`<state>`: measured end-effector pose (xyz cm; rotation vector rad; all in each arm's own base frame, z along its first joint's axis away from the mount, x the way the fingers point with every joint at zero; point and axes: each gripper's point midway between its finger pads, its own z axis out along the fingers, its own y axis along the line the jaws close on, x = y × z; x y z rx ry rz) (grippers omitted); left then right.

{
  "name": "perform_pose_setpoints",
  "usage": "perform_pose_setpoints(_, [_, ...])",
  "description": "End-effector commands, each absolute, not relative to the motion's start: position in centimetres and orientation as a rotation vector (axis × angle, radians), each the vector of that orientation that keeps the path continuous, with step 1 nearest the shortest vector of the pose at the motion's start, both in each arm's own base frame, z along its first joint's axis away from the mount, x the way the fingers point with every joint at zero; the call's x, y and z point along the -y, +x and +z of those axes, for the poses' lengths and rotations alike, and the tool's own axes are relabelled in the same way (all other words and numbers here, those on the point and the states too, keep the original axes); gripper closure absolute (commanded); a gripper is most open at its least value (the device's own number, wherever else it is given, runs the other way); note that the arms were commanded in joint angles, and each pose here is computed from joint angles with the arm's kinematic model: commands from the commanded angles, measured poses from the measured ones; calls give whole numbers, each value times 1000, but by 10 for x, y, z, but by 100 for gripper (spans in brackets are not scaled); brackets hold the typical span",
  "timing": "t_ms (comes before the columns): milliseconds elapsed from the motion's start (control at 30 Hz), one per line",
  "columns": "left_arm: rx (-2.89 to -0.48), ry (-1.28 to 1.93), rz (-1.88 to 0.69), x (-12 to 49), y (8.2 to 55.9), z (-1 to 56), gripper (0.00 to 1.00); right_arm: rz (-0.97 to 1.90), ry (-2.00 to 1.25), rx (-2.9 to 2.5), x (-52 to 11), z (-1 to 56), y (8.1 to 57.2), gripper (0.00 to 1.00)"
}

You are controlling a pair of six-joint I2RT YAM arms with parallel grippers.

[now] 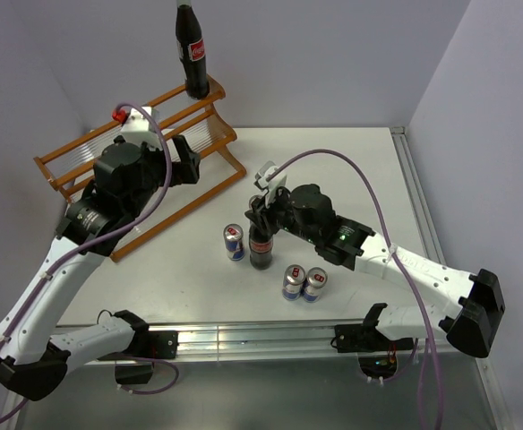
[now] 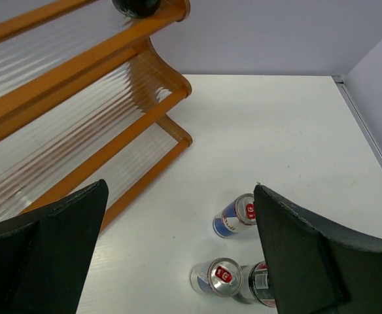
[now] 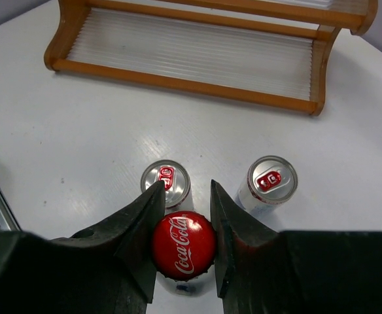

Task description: Place and organize the beverage onto the shelf

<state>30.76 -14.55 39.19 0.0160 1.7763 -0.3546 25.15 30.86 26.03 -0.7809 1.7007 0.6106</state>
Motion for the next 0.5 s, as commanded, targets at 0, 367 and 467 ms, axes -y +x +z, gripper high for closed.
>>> perform_pose_setpoints(0, [-1711,22,-459,158,303,400,0,645,-666,-1433,-311,366,260,100])
perform_pose_setpoints(367, [-1561,235,-756,217,294,382,0,468,-446,-1394,-271,457,285,100])
perform_pose_setpoints(467, [-1489,357,-833,234,281,376,1,449,-420,-1394,-264,476,286,100])
